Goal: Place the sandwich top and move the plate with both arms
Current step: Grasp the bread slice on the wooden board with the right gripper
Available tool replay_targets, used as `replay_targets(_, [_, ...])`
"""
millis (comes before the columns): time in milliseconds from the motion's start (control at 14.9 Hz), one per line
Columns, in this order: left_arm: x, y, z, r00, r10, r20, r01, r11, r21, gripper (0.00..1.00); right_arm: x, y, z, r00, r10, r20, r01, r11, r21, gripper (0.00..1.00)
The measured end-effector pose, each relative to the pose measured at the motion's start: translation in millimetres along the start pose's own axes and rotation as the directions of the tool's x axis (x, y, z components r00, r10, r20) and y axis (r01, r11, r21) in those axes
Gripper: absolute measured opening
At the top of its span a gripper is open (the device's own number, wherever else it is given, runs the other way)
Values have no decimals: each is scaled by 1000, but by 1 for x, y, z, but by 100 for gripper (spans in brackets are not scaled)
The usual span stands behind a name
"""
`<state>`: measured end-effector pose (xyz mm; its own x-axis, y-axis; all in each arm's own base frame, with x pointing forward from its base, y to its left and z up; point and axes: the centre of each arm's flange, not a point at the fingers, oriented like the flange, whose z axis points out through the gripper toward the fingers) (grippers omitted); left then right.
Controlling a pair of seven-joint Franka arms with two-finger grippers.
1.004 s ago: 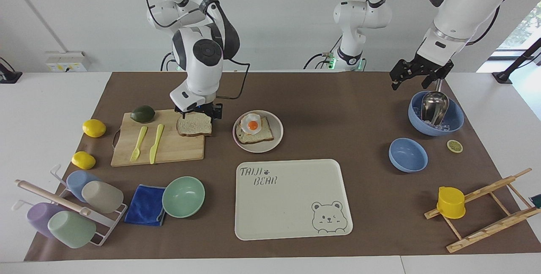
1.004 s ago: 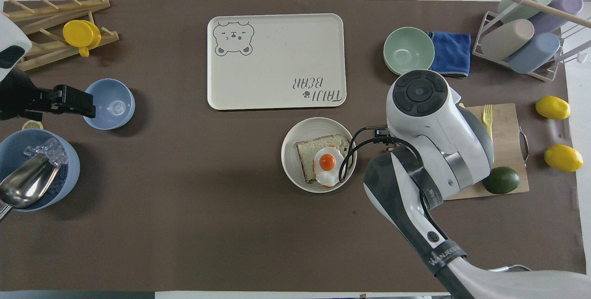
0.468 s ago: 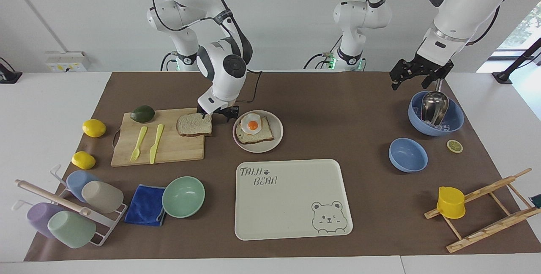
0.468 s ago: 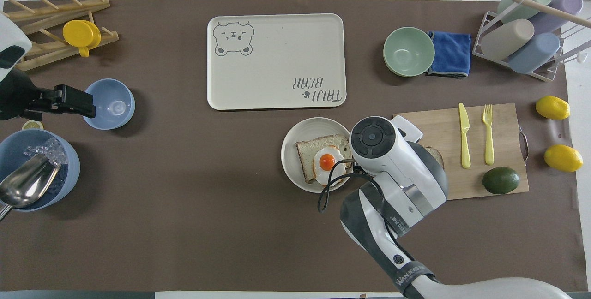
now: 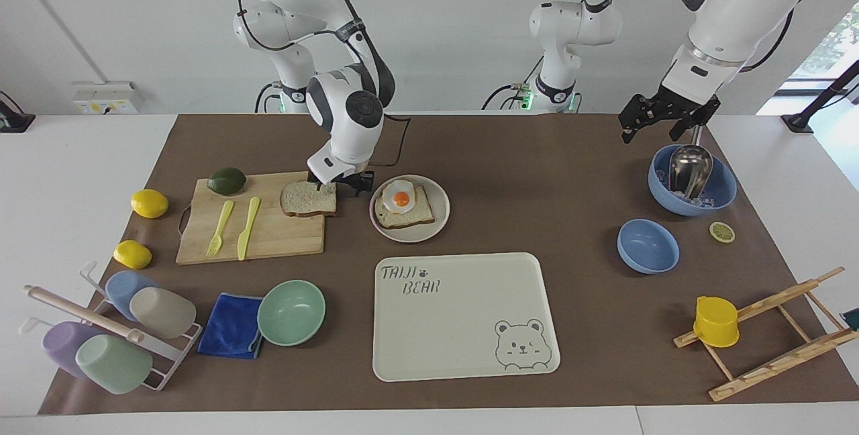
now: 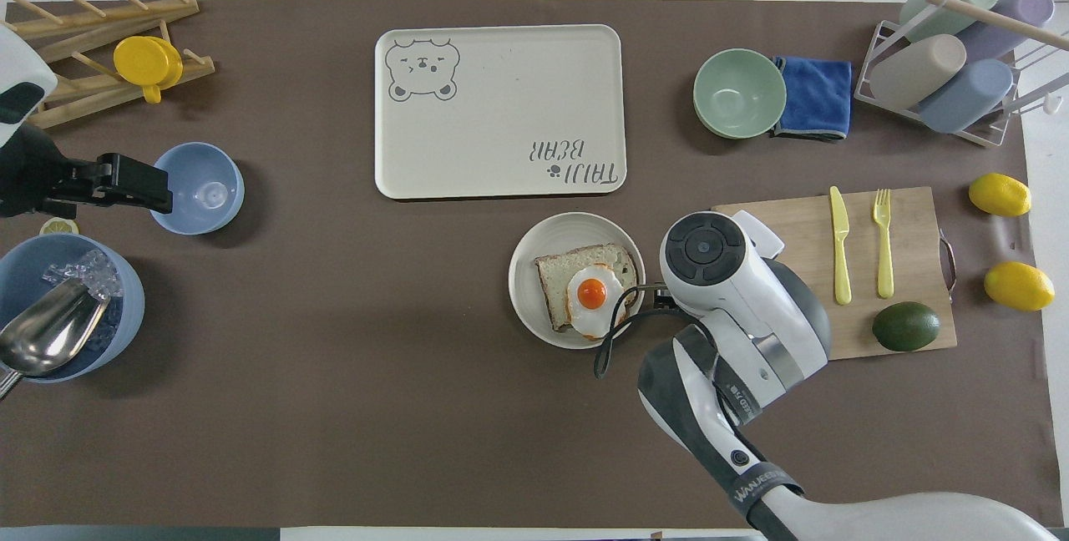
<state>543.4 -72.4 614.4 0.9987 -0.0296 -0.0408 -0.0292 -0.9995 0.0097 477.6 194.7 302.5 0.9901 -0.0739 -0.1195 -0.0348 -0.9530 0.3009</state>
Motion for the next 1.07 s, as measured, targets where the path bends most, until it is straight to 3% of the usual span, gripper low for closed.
replay_targets(1070, [0,0,0,1000,0,-1,0,1000,0,100,-2,18,21,999,20,34,-20,1000,-19,84])
